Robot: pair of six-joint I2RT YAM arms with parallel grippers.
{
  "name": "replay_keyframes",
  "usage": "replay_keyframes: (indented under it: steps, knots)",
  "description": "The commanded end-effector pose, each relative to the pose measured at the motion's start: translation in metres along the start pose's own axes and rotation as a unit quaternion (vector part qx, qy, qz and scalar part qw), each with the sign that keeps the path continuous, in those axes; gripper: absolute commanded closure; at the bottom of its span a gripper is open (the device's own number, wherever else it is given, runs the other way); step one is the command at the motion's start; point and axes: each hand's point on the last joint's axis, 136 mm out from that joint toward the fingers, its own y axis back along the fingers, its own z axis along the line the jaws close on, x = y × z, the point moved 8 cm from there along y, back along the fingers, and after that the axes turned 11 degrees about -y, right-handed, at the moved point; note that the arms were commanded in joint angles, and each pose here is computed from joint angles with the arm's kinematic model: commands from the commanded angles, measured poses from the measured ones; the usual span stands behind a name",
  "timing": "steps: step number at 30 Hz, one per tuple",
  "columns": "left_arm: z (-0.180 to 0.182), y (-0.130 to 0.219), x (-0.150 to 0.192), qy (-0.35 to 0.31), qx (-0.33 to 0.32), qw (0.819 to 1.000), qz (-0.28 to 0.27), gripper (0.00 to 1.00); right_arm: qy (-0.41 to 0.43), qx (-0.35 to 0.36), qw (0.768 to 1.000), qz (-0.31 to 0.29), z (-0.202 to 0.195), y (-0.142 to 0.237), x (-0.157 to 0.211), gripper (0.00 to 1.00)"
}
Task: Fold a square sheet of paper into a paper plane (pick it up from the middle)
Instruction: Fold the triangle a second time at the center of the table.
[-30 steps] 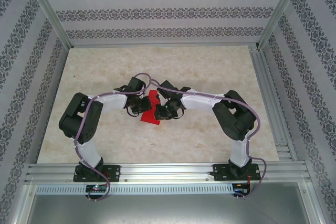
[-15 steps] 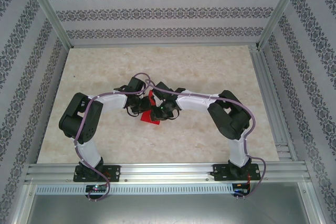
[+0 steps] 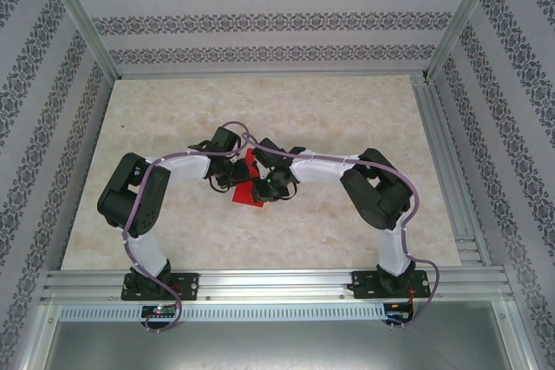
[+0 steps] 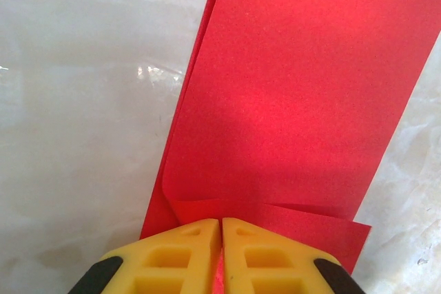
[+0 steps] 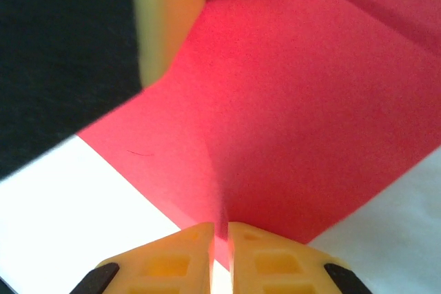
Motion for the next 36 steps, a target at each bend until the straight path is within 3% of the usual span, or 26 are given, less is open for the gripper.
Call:
replay_keyframes:
  steps: [1, 15, 23, 36]
  knots:
    - [0.029, -0.018, 0.025, 0.020, -0.089, 0.994, 0.055, 0.87, -0.013, 0.031, 0.999, 0.031, -0.019, -0.007, 0.013, 0.85]
    - [0.030, -0.018, 0.025, 0.020, -0.089, 0.994, 0.056, 0.87, 0.004, 0.025, 0.997, 0.071, -0.029, 0.004, 0.039, 0.85]
    - [0.028, -0.018, 0.025, 0.020, -0.083, 0.995, 0.054, 0.88, 0.017, -0.063, 0.997, -0.039, 0.002, 0.047, 0.000, 0.84]
    - [0.025, -0.018, 0.024, 0.021, -0.069, 0.996, 0.053, 0.88, 0.020, -0.037, 0.998, -0.036, 0.018, 0.009, -0.029, 0.84]
